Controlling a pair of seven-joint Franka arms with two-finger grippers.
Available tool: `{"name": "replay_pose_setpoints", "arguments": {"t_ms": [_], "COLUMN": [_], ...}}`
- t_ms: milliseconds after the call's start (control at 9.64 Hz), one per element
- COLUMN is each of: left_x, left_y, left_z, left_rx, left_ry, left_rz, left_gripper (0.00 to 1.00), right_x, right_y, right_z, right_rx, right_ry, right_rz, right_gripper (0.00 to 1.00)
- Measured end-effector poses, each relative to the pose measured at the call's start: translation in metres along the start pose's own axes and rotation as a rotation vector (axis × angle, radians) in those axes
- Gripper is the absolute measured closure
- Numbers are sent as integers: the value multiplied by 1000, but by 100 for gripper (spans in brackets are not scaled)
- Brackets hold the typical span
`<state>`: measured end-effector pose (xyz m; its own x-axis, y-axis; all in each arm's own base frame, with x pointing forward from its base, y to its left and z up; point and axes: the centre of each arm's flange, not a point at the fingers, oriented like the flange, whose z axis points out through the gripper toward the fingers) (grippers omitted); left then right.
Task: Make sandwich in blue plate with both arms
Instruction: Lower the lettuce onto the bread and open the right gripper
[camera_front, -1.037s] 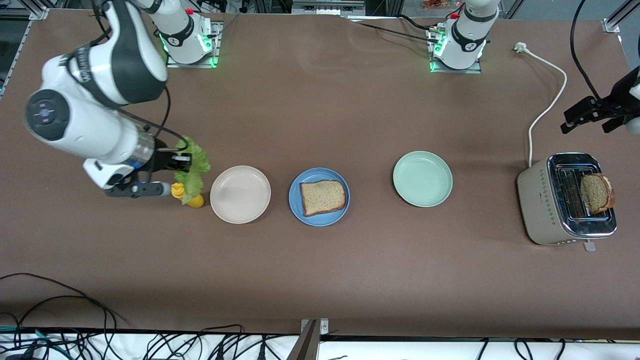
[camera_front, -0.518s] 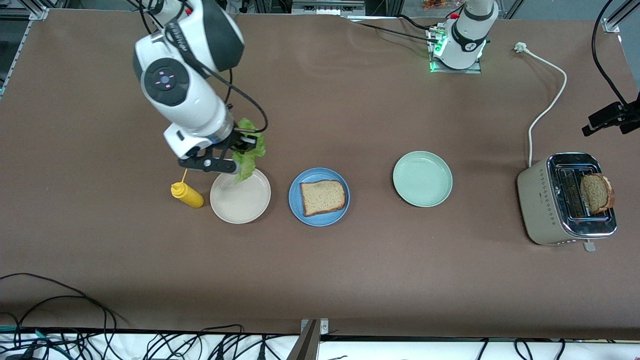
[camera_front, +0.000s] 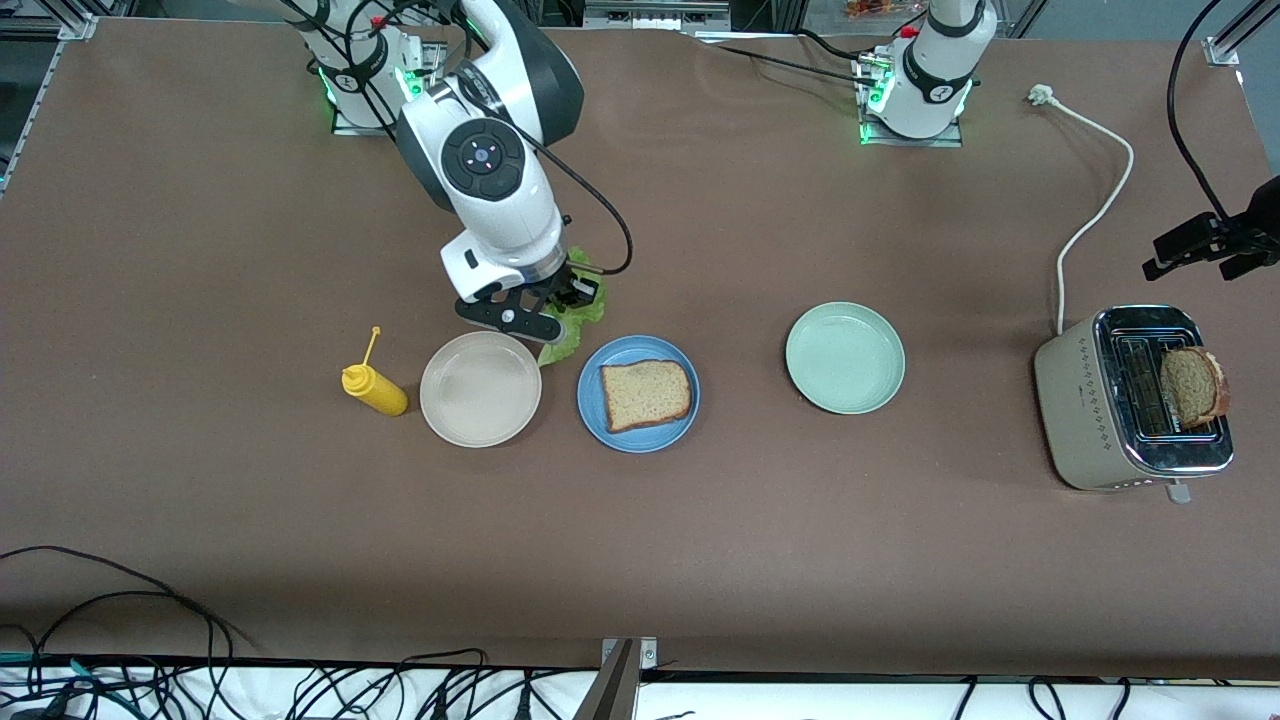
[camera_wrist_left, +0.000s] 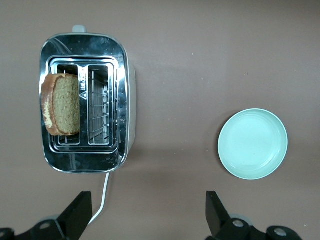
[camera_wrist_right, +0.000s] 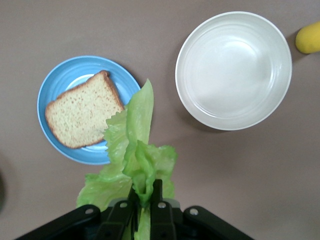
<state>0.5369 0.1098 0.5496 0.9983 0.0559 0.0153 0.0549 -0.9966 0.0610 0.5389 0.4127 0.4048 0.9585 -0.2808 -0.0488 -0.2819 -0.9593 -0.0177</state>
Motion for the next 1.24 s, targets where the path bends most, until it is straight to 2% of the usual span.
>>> {"name": "replay_pose_setpoints", "arguments": {"t_ms": [311,518,726,1244], "left_x": [3,4,5,6], "left_y": [0,1,4,5], "left_z": [-4,-3,-3,-3], "left_rx": [5,6,6,7], "left_ry": [24,25,26,27], "left_rz": [1,2,8,9], "left_gripper": [0,0,0,0], "right_x": [6,-4,-7,-2], "right_y": [-16,-42,-60,-72], "right_z": [29,51,78,149], "right_rx": [49,69,63,43], "right_ry": [38,50,51,106], "right_rz": [118,184,213,297], "right_gripper": [89,89,89,89]}}
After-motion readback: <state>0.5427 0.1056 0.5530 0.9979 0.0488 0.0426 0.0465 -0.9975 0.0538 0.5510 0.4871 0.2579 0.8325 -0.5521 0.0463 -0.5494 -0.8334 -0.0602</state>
